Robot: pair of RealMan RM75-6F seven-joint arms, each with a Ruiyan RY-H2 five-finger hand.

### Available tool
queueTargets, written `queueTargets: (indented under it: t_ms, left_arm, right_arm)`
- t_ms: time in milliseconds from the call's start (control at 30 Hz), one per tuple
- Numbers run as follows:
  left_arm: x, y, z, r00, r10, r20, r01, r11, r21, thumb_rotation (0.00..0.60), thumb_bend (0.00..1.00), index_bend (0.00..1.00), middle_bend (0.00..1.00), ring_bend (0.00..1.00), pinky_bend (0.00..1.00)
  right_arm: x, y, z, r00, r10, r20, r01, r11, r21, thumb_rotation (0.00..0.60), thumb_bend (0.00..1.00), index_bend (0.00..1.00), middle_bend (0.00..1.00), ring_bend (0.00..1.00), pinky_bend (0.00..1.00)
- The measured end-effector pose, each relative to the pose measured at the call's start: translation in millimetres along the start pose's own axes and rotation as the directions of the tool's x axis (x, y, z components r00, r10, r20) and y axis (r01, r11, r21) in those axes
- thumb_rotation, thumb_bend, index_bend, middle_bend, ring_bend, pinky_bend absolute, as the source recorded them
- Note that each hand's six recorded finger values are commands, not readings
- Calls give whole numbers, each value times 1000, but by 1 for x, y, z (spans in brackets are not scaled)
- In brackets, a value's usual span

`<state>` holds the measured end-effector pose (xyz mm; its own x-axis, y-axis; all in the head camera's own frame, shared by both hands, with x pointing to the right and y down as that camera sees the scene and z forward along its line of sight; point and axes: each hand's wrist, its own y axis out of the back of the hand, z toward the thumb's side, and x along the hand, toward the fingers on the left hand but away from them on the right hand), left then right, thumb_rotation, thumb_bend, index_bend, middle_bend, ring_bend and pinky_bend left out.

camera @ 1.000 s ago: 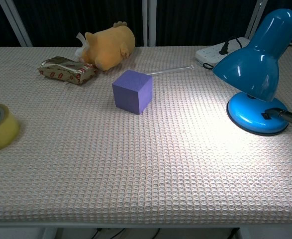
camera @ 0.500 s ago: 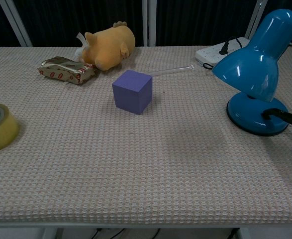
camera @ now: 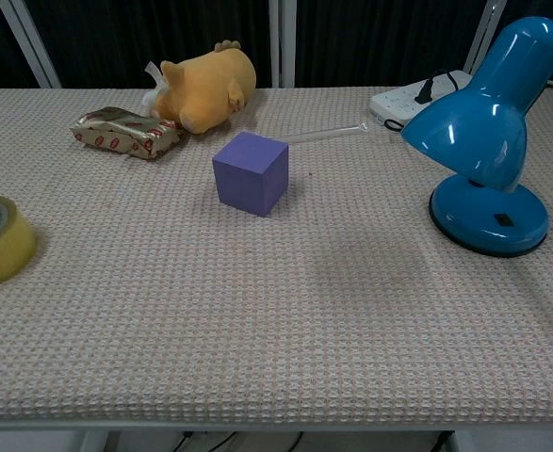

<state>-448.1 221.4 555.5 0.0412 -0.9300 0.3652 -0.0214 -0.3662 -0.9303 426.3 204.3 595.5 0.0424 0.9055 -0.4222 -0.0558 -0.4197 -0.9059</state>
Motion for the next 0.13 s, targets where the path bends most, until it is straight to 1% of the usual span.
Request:
queueTargets:
  t_ms: [33, 67, 100, 133]
  left_arm:
    - [0, 0, 0, 1000, -1, 0, 1, 1000, 0, 600, 99, 61, 26, 0, 0]
    - [1, 0, 0, 1000, -2, -1, 2, 1000, 1, 600, 99, 61, 26, 0, 0]
    - [1, -1, 0, 1000, -4, -1, 4, 1000, 1, 600, 98, 61, 25, 0, 0]
    - [1, -1, 0, 1000, -8, -1, 8, 1000, 2, 600, 99, 61, 25, 0, 0]
  right_arm:
    - [5, 7, -10, 999, -27, 22, 27, 1000, 3, 600, 228, 0, 108, 91, 277]
    - [11, 16, -23, 997, -61, 51, 60, 998, 18, 600, 176, 0, 22, 15, 159]
    - [15, 22, -32, 994, -85, 71, 83, 996, 33, 600, 145, 0, 0, 0, 86]
    - [17, 27, -40, 991, -105, 86, 101, 994, 45, 600, 119, 0, 0, 0, 34]
